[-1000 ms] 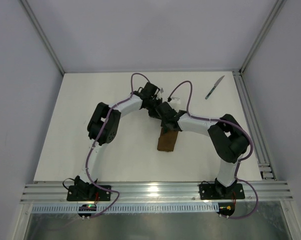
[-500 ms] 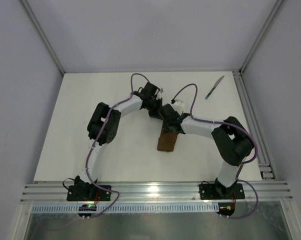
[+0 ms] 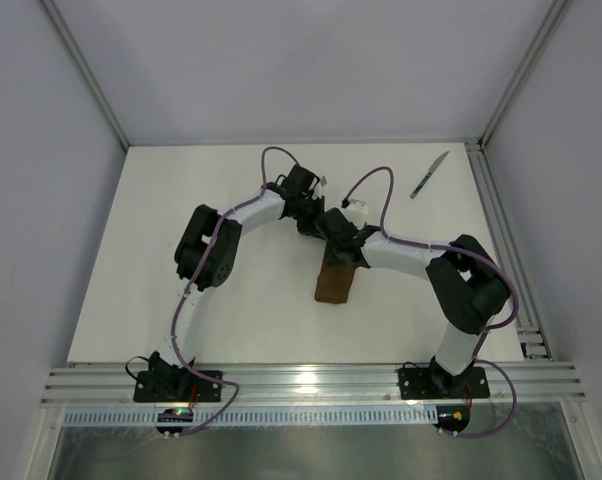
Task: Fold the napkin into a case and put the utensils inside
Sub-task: Insert the fork into the folded napkin.
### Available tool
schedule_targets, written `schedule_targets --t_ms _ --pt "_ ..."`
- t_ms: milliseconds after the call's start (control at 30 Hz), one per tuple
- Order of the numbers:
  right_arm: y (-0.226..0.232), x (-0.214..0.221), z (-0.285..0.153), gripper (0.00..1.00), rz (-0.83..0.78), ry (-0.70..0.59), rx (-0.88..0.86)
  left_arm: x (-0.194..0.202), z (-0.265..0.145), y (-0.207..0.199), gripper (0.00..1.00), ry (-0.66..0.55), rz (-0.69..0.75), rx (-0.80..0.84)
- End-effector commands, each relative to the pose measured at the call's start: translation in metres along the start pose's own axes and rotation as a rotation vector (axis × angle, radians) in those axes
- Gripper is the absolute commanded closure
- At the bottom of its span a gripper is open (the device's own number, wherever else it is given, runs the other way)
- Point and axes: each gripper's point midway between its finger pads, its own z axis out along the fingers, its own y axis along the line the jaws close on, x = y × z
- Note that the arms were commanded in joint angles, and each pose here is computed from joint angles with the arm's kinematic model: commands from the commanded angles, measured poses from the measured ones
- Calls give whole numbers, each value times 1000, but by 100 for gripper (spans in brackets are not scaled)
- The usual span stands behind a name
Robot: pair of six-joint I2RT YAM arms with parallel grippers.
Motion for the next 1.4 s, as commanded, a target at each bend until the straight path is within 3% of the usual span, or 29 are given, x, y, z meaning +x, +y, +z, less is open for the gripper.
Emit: schedule_targets --t_ms 0,233,733,1000,1367 --pt "12 -34 -15 71 -18 -83 5 -2 -9 -7 100 -20 25 5" --pt "5 -59 -12 60 -3 -118 21 -2 -9 -8 100 -20 26 10" --pt "10 -33 22 64 -36 -6 26 -2 -9 -8 100 -18 20 13" --pt "9 -22 22 92 -23 14 13 -2 -9 -8 100 -18 24 12" --pt "8 -25 4 96 21 -25 -5 -2 -9 -8 100 -17 22 14"
